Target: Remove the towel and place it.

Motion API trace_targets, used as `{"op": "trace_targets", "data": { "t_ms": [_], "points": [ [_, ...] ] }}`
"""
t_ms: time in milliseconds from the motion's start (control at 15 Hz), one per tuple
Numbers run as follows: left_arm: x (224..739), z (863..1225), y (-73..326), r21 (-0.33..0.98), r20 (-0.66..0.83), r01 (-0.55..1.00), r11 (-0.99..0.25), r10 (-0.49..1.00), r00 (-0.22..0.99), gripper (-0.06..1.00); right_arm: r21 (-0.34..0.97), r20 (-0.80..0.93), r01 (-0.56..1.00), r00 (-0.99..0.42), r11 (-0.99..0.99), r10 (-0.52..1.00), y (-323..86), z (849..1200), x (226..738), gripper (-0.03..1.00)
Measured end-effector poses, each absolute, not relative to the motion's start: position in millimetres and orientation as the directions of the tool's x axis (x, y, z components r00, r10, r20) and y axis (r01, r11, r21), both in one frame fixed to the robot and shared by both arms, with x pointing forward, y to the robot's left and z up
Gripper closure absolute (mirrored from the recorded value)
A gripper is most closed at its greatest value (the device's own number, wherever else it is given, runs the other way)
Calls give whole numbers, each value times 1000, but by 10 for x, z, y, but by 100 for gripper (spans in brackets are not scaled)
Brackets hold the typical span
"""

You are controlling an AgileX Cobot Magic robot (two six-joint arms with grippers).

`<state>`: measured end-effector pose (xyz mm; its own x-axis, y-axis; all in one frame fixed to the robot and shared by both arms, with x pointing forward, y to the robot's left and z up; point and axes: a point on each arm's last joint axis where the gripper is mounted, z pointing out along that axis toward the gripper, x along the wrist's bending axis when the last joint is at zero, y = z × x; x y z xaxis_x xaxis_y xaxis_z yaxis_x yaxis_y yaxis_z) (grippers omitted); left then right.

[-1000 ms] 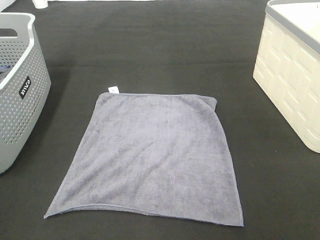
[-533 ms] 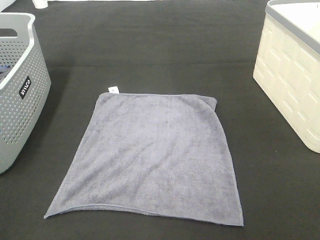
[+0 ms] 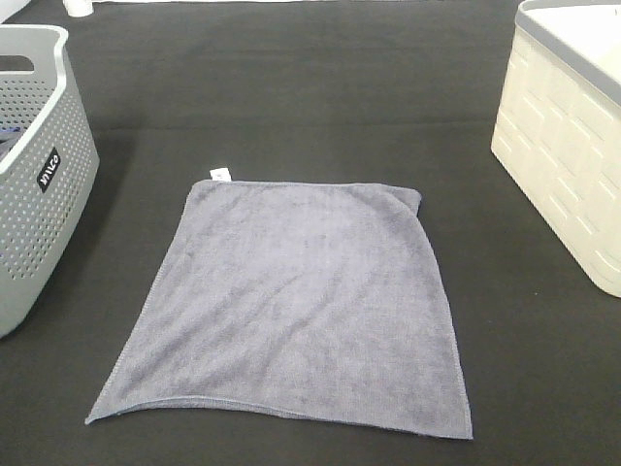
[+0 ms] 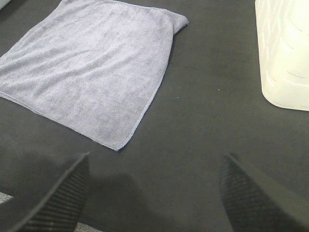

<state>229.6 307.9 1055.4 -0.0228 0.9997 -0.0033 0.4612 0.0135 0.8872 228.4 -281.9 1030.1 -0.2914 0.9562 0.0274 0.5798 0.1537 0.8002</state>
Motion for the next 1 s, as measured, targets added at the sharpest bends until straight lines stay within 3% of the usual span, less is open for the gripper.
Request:
{"op": "trace_targets", "data": {
  "t_ms": [1000],
  "points": [
    [2292, 10553, 3062, 887, -14, 460, 49, 997, -79, 27, 800, 27, 580, -291, 154, 956, -2820, 10300, 2284, 24]
  ]
}}
